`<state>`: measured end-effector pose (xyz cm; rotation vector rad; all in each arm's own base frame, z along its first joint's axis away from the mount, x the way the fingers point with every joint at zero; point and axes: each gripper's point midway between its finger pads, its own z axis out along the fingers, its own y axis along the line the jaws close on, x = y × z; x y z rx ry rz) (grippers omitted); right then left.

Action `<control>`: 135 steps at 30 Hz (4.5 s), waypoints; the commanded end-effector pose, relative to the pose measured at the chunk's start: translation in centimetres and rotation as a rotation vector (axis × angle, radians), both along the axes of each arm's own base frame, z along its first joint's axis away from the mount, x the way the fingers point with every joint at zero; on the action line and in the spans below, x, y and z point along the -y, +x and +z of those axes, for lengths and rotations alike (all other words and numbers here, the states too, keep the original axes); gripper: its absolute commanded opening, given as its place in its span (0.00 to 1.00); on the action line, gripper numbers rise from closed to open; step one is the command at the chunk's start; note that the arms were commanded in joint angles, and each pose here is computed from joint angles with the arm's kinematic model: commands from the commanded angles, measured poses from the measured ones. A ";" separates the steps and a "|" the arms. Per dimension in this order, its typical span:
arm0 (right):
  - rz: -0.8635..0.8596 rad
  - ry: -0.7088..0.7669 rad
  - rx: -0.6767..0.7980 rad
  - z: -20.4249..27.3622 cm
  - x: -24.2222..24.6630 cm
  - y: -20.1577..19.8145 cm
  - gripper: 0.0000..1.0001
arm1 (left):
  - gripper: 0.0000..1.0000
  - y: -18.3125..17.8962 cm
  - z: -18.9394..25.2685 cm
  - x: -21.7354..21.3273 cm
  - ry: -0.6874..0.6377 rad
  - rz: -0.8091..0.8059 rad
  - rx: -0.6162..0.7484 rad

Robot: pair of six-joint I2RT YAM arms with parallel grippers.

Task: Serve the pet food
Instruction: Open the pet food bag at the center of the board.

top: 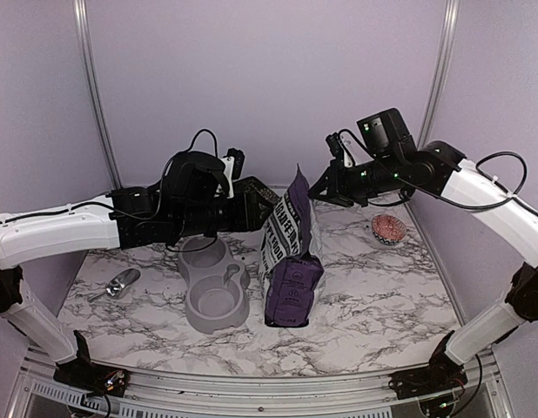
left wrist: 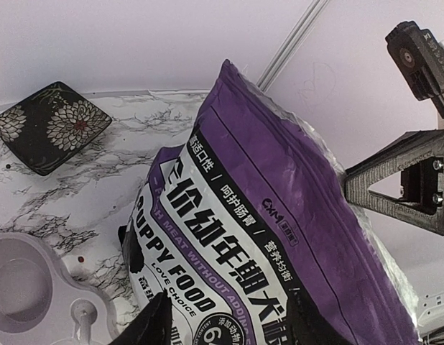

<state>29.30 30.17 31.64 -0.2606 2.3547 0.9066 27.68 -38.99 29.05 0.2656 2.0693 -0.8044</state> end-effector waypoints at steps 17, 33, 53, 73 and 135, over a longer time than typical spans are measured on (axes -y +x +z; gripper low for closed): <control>-0.007 -0.016 0.000 -1.4 0.4 -0.5 0.02 | 0.55 0.0 1.8 1.5 -0.056 -0.038 0.010; 0.044 0.016 0.039 -2.3 0.2 -1.2 0.00 | 0.55 -0.3 2.2 5.3 -0.085 -0.121 -0.027; 0.086 0.063 0.079 -2.6 0.7 -2.1 0.00 | 0.52 1.2 1.4 8.1 -0.053 -0.108 -0.061; 0.091 0.071 0.089 -2.5 1.2 -2.0 0.00 | 0.26 2.4 -0.2 6.9 0.006 -0.007 -0.063; 0.141 0.110 0.100 -3.2 0.7 -2.8 0.00 | 0.41 2.6 2.6 5.5 0.152 -0.050 0.026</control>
